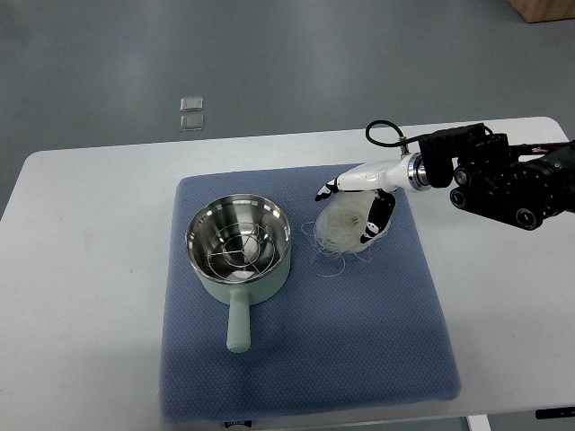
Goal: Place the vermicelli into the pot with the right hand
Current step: 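Lower the right hand onto the white vermicelli bundle and close fingers, then lift the vermicelli with the right hand and carry it over the pot, then open the right hand to drop the vermicelli into the steel pot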
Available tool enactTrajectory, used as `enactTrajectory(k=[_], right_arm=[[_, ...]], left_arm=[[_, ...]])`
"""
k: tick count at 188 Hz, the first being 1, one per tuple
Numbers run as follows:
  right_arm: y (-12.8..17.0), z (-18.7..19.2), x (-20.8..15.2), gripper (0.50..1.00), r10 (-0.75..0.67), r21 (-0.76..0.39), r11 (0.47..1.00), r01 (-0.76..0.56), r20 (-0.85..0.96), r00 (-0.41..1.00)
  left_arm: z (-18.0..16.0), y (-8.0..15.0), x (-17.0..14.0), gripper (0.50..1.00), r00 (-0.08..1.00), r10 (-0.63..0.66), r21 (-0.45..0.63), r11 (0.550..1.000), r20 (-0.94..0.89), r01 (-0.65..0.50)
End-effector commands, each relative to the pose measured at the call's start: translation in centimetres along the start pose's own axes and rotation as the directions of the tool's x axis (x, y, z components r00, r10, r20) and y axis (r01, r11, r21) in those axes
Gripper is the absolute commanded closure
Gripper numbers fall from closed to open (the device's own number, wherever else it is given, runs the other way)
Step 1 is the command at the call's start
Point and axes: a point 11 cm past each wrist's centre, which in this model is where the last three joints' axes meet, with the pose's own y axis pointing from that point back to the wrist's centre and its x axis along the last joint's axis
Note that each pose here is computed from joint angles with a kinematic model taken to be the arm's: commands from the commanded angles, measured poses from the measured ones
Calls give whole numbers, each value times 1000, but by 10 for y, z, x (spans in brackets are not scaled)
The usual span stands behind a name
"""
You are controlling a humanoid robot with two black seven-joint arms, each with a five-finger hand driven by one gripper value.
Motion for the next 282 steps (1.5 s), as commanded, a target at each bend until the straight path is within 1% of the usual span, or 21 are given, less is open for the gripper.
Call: enactTrajectory(k=[1, 27, 44, 58, 61, 62, 63, 64, 65, 66, 67, 68, 70, 71, 73, 107, 140, 174, 203, 239, 282], right_arm=[[-1, 2, -3, 581, -2, -6, 1000, 2, -14, 1000], [-1, 7, -6, 593, -13, -23, 1000, 13, -22, 1000], [-1, 9, -9, 644, -25, -29, 999, 24, -27, 999], [-1, 11, -12, 750, -34, -36, 999, 33, -33, 999], [-1, 12, -12, 805, -36, -39, 999, 35, -36, 999], [-1, 12, -12, 805, -36, -39, 999, 35, -36, 999], [-1, 11, -12, 840, -37, -39, 999, 35, -36, 999], [-1, 11, -12, 840, -37, -39, 999, 35, -36, 999], [-2, 10, -12, 873, -37, -38, 999, 36, -38, 999], [-2, 10, -12, 873, -37, -37, 999, 36, -38, 999], [-2, 10, -12, 907, -37, -36, 999, 36, -39, 999], [-2, 10, -12, 908, -37, -36, 999, 36, -39, 999], [-3, 10, -12, 948, -36, -36, 999, 34, -40, 999], [-3, 9, -12, 989, -36, -33, 999, 35, -40, 999], [-4, 8, -12, 1000, -37, -33, 999, 35, -41, 998], [-3, 7, -2, 1000, 30, -27, 999, -31, -61, 998], [5, 0, 35, 1000, 138, -6, 990, -139, -77, 987], [21, -28, 103, 1000, 304, 65, 951, -302, -15, 953], [37, -66, 141, 1000, 338, 158, 930, -333, -3, 941], [44, -106, 143, 1000, 318, 284, 911, -300, -20, 948], [22, -140, 117, 1000, 250, 367, 902, -226, -19, 968]], left_arm=[[0, 0, 0, 500, 1000, 1, 0, 1000, 0, -1], [0, 0, 0, 500, 1000, 0, 0, 1000, 0, 0], [0, 0, 0, 500, 1000, 0, 0, 1000, 0, 0], [0, 0, 0, 500, 1000, 0, 0, 1000, 0, 0], [0, 0, 0, 500, 1000, 0, 0, 1000, 0, 0], [0, 0, 0, 500, 1000, 0, 0, 1000, 0, 0], [0, 0, 0, 500, 1000, 0, 0, 1000, 0, 0], [0, 0, 0, 500, 1000, 0, 0, 1000, 0, 0], [0, 0, 0, 500, 1000, 0, 0, 1000, 0, 0], [0, 0, 0, 500, 1000, 0, 0, 1000, 0, 0], [0, 0, 0, 500, 1000, 0, 0, 1000, 0, 0], [0, 0, 0, 500, 1000, 0, 0, 1000, 0, 0], [0, 0, 0, 500, 1000, 0, 0, 1000, 0, 0], [0, 0, 0, 500, 1000, 0, 0, 1000, 0, 0], [0, 0, 0, 500, 1000, 0, 0, 1000, 0, 0], [0, 0, 0, 500, 1000, 1, 0, 1000, 0, -1], [0, 0, 0, 500, 1000, 1, 0, 1000, -1, -1], [0, 0, 0, 500, 1000, -1, 0, 1000, -1, 1], [0, 0, 0, 500, 1000, -1, 0, 1000, -1, 1], [0, 0, 0, 500, 1000, -1, 0, 1000, -1, 1], [0, 0, 0, 500, 1000, 1, 1, 1000, -3, -1]])
